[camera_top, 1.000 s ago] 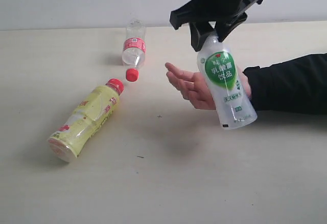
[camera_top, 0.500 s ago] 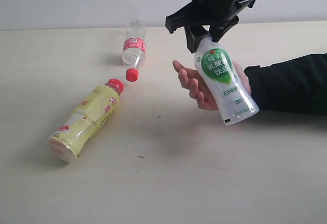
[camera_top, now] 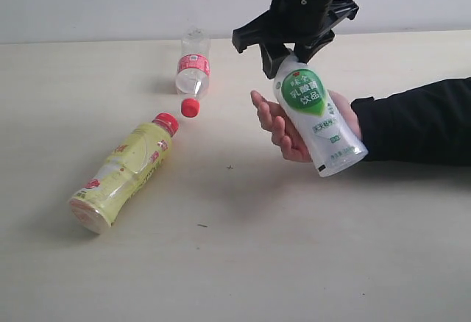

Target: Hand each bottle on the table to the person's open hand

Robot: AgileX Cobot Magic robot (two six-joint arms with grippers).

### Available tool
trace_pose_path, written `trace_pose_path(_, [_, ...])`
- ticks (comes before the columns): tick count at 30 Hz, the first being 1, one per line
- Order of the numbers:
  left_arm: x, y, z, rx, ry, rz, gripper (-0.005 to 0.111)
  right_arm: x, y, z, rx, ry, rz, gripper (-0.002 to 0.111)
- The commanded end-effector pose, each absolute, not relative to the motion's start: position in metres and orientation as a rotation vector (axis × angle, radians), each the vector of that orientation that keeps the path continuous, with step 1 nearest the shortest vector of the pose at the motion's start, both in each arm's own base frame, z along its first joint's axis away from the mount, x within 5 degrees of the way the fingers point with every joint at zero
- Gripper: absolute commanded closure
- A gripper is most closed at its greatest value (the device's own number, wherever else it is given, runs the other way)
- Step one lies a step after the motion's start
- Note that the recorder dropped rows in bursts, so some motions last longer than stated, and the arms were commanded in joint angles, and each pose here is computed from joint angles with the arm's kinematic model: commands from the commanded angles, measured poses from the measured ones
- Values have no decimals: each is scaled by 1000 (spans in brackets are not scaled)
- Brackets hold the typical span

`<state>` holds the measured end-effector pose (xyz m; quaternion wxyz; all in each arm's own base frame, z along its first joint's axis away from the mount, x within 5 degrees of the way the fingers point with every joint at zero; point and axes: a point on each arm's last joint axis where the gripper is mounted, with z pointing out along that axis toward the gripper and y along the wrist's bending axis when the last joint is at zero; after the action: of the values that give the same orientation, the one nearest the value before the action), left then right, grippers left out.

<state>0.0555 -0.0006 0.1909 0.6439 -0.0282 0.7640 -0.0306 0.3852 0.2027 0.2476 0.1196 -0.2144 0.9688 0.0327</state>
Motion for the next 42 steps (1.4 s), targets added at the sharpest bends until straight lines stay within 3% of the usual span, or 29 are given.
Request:
trace_pose_path(1, [55,-1,191,-70,1727,-77,107,389,202,253,-607,2792,99,93])
trace_pose_path(10, [55,-1,191,-70,1727,-77,107,389,202,253,-607,2792,99,60])
trace_pose_path(19, [55,-1,191,-70,1727,-77,107,389,202,253,-607,2792,99,39])
trace_pose_path(26, [55,-1,191,-70,1727,-77,107,388,201,258,-616,2778,96,37])
trace_pose_path(37, [55,-1,191,-70,1727,-77,107,366,189,315,-598,2676,118,37])
trace_pose_path(42, [55,-1,191,-70,1727,-77,107,345,187,327,-585,2703,233,44])
